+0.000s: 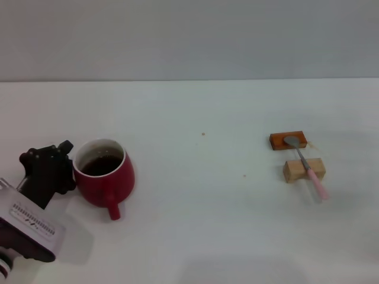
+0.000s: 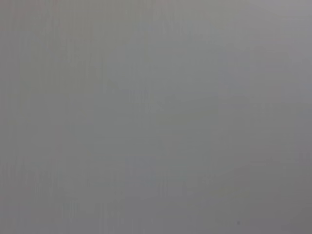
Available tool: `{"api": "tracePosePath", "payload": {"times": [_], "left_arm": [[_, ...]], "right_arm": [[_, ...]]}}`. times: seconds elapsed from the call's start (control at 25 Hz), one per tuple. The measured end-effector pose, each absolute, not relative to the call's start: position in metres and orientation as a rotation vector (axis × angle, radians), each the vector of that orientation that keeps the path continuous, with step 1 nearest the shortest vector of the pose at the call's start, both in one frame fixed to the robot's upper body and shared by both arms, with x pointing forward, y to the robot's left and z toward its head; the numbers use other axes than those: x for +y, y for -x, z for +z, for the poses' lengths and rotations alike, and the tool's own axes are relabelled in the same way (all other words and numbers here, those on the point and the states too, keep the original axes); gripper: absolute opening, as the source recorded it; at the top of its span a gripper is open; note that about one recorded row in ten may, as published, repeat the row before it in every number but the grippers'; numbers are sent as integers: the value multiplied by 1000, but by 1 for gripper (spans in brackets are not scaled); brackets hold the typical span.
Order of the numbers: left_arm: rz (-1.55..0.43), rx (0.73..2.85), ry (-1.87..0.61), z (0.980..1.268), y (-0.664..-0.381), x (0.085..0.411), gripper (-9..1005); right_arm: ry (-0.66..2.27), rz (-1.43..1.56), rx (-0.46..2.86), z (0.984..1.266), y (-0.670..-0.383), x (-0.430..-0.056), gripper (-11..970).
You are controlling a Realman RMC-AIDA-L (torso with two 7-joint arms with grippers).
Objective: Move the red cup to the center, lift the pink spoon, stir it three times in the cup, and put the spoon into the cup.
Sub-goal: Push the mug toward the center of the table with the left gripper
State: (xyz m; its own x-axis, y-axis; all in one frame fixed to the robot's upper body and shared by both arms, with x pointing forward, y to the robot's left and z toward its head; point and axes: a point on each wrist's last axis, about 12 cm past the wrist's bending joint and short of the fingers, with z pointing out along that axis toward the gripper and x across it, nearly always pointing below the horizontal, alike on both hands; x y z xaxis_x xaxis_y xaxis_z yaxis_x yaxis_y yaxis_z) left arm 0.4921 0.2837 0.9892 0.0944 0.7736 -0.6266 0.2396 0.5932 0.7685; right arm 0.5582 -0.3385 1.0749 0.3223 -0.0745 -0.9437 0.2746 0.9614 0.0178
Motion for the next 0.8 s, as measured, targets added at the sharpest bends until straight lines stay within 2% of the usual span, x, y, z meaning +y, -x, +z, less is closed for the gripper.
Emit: {"api": "tracePosePath", "payload": {"times": [0.8], "left_arm": [[375,1394,-998,991,-494,247,45]], "right_arm": [[-188,-230,1224,1075,-558,-338,658]]}}
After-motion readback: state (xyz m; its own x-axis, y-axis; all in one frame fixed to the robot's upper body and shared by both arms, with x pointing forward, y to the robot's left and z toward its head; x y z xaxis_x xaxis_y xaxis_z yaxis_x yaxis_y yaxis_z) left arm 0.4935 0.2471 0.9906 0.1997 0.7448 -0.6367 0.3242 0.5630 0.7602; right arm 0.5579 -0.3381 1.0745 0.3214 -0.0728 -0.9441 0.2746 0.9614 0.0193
